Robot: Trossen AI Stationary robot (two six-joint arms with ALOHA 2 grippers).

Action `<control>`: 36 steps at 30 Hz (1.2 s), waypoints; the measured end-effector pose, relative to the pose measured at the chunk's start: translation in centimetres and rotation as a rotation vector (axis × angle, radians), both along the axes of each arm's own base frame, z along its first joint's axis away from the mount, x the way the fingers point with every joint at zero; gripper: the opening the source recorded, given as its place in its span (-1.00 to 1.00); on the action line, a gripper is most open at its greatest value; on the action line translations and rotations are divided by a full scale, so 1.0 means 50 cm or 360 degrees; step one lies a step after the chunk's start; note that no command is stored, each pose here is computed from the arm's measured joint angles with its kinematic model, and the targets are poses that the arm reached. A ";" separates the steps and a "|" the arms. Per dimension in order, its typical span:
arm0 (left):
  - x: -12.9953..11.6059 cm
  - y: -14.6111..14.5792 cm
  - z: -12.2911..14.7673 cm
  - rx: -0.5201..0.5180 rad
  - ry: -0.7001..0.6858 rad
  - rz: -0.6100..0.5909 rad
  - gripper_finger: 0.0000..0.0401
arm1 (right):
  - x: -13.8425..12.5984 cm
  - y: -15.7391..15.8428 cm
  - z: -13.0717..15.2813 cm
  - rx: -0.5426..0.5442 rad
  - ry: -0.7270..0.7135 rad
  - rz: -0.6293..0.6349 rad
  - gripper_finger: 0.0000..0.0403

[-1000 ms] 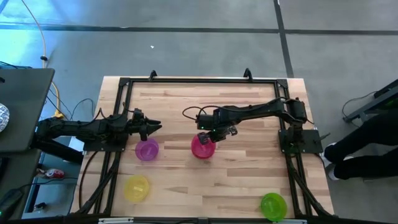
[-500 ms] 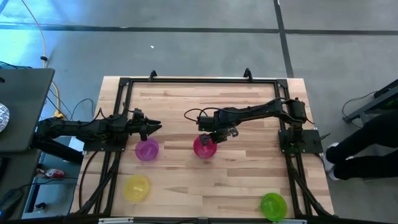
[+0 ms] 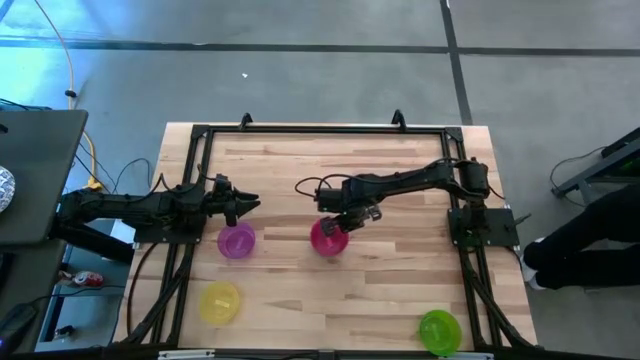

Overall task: Nest bowls inside each other
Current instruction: Stack the red bowl on top of the orange bowl, then stack the violet bowl on top of the red bowl

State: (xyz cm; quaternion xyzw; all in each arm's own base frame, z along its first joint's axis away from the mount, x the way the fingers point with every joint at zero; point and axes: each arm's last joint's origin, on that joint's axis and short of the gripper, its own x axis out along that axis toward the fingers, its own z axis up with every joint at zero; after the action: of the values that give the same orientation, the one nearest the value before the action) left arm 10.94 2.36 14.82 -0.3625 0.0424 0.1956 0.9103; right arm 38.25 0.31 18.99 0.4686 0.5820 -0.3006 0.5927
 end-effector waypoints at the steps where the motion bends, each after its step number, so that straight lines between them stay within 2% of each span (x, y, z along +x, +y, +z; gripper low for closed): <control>1: 0.000 0.000 0.000 -0.0001 -0.0004 0.0000 -0.08 | 0.001 0.001 0.000 -0.0006 -0.0011 0.0002 -1.00; 5: 0.000 0.000 0.001 -0.0001 -0.0011 0.0000 -0.08 | 0.004 0.000 0.004 -0.0033 -0.0035 0.0013 -0.93; 11: 0.000 0.000 0.001 -0.0001 -0.0009 0.0000 -0.08 | 0.011 0.000 0.018 -0.0054 -0.0073 0.0036 -0.68; 16: 0.000 0.000 0.001 -0.0008 -0.0012 0.0003 -0.08 | 0.022 0.000 0.040 -0.0064 -0.0140 0.0091 -0.50; 21: 0.000 0.000 0.001 -0.0013 -0.0013 -0.0002 -0.08 | 0.025 0.000 0.078 -0.0072 -0.0134 0.0168 -0.42; 23: 0.001 -0.002 0.001 -0.0002 -0.0007 -0.0072 -0.08 | 0.023 0.000 0.094 -0.0086 -0.0122 0.0230 -0.41; 29: 0.003 -0.018 -0.001 0.0036 0.0016 -0.0520 -0.08 | 0.024 0.005 0.162 -0.0189 -0.0187 0.0579 -0.41; 32: 0.002 -0.020 0.007 0.0040 0.0059 -0.0596 -0.08 | 0.025 0.008 0.199 -0.0303 -0.0245 0.0741 -0.41; 36: -0.006 -0.022 0.025 0.0166 0.0252 -0.0663 -0.08 | 0.030 0.014 0.246 -0.0470 -0.0357 0.0956 -0.41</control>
State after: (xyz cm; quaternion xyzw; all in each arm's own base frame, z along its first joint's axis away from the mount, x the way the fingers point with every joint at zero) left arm 10.64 1.26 16.09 -0.2817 0.1775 0.0331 0.9423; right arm 39.74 1.00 31.31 0.2157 0.5754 -0.1405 0.7763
